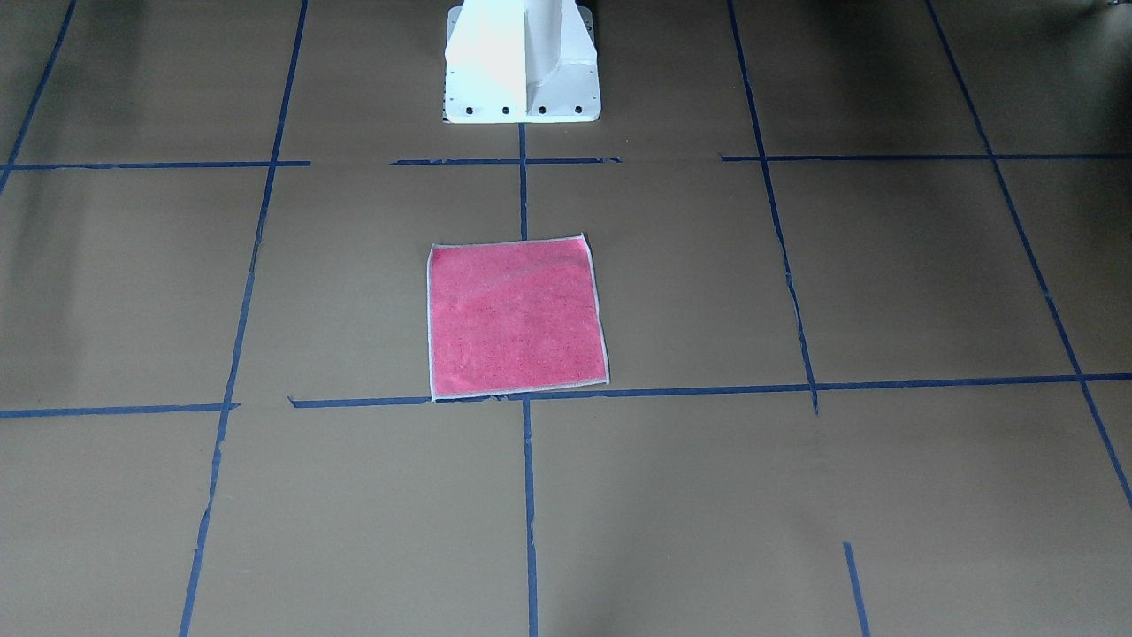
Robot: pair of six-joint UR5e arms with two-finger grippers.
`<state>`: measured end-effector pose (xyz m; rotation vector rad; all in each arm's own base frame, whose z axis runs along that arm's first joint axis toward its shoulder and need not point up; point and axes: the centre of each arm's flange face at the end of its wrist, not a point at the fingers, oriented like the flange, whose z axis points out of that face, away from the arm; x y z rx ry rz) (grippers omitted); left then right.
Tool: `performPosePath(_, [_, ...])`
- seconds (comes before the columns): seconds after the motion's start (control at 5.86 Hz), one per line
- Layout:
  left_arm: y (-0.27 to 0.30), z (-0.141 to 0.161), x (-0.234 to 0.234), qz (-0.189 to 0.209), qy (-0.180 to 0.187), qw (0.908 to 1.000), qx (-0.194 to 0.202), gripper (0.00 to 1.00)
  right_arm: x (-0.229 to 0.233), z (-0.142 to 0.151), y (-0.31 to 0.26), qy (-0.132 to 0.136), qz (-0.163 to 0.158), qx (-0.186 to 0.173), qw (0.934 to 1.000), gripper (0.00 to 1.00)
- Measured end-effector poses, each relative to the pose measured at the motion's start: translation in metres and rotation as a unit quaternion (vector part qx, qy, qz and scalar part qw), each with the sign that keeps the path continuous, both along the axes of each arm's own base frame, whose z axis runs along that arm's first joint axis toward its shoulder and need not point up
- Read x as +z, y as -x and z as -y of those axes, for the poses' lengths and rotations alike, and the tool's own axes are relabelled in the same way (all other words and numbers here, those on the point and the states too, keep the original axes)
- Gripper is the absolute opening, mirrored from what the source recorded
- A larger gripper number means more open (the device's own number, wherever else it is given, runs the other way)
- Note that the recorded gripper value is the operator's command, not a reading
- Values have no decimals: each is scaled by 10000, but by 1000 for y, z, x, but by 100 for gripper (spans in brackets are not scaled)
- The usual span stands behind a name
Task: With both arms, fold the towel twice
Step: 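Lower both grippers to the two towel corners nearest the robot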
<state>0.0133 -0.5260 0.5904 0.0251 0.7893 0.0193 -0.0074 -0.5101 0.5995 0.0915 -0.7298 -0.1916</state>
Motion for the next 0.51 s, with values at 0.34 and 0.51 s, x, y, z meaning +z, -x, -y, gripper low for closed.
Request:
performPosePath(0.34, [-115,48,-86,-142,89,9998,103,100,-71,45,87,99,142,92,9998,100])
performPosePath(0.51, [-174,58,-134,-270,248,9993,35,100,-105,57,125,234,243,239,9991,100])
